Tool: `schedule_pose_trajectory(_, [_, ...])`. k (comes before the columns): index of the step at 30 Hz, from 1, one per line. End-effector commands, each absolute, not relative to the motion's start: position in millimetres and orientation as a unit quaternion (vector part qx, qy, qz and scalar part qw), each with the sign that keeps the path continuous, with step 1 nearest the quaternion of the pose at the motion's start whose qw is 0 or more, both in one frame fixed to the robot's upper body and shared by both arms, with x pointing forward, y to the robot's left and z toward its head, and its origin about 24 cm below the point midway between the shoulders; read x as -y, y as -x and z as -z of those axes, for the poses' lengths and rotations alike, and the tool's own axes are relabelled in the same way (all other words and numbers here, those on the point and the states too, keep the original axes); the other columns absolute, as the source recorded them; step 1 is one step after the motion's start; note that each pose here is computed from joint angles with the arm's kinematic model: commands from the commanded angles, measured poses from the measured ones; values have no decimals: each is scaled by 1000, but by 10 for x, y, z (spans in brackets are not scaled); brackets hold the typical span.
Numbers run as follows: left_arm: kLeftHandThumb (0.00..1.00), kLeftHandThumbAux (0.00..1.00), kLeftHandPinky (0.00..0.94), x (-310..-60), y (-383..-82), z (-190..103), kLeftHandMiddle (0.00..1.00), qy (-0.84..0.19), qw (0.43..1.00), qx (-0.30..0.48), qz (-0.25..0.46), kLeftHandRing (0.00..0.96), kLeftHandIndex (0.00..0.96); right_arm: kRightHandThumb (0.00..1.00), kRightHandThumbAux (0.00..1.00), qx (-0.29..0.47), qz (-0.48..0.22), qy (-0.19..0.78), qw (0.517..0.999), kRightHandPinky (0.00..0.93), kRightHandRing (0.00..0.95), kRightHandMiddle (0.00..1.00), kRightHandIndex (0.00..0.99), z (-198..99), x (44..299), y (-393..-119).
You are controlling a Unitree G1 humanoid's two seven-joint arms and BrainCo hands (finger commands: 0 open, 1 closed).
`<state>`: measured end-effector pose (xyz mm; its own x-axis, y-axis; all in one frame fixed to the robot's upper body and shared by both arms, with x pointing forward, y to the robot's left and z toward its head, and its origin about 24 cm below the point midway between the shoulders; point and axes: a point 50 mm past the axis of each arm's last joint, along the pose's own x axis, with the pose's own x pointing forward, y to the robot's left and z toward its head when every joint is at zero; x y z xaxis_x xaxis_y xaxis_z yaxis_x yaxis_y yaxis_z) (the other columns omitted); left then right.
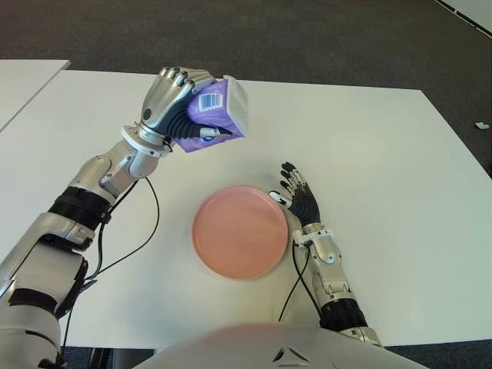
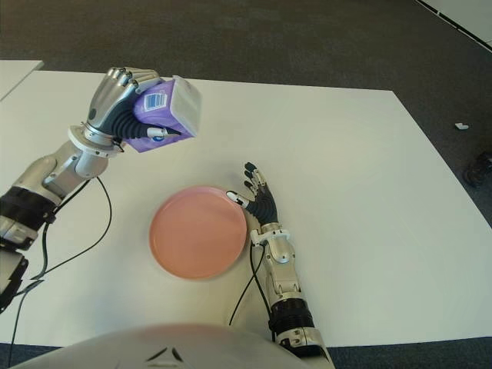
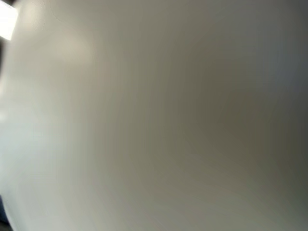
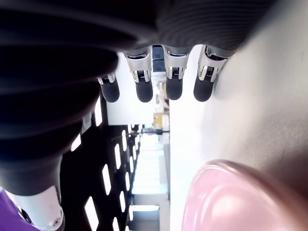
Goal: Put the tissue paper into the plate.
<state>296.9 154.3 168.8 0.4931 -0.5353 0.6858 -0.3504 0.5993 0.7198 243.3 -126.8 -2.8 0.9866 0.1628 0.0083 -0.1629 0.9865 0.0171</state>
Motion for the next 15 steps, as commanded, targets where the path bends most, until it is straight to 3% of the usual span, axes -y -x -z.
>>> schedule_pose_trajectory(1, [745, 696, 856, -1365, -2584, -1453, 860, -399, 764, 478, 169, 859, 444, 37, 695, -106, -63, -14, 992, 6, 8, 21, 0, 425, 1352, -2180])
schedule_pose_trajectory(15, [740, 696, 836, -1262, -2489, -1154, 835, -466, 717, 415, 310, 838, 444, 46, 697, -106, -58, -14, 993, 6, 8, 21, 0, 429, 1348, -2180])
